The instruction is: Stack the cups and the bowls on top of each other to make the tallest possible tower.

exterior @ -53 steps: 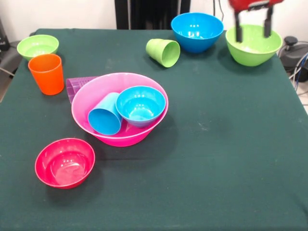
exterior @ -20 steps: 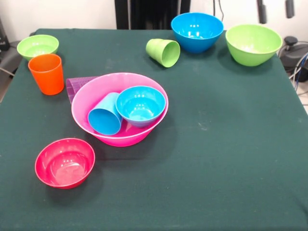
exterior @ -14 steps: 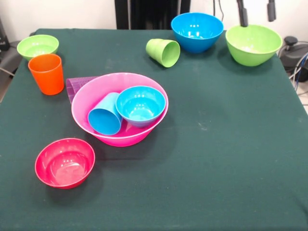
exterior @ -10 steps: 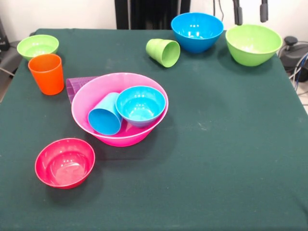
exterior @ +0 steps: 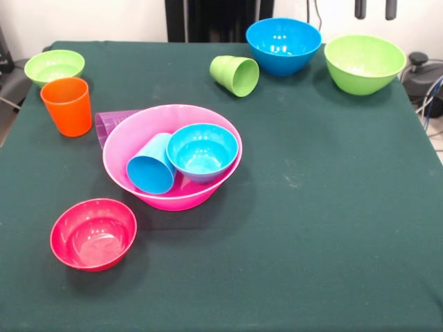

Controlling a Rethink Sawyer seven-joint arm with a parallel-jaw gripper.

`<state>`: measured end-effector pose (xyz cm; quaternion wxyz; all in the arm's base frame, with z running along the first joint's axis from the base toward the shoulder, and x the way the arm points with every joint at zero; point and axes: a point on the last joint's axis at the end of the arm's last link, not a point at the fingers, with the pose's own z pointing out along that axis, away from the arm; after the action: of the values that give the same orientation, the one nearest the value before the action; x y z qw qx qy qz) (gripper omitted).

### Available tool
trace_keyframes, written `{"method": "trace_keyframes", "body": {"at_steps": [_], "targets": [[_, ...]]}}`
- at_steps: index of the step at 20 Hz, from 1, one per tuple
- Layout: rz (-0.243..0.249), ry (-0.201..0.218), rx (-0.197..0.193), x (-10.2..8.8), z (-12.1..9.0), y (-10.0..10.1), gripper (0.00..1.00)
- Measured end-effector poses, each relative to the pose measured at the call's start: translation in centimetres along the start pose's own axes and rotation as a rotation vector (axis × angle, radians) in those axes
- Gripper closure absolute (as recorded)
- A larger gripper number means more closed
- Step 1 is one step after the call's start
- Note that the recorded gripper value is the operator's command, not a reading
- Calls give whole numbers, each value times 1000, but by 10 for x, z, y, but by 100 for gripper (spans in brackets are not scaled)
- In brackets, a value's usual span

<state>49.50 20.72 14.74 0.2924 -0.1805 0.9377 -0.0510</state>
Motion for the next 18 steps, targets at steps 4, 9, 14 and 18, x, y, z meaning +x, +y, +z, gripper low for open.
{"method": "trace_keyframes", "body": {"at_steps": [4, 9, 14, 18], "targets": [[-71, -13, 66, -3, -1, -2, 0], [-78, -2, 122, -4, 12, -19, 0], [5, 43, 166, 0, 47, -45, 0], [25, 64, 202, 4, 67, -55, 0]]}}
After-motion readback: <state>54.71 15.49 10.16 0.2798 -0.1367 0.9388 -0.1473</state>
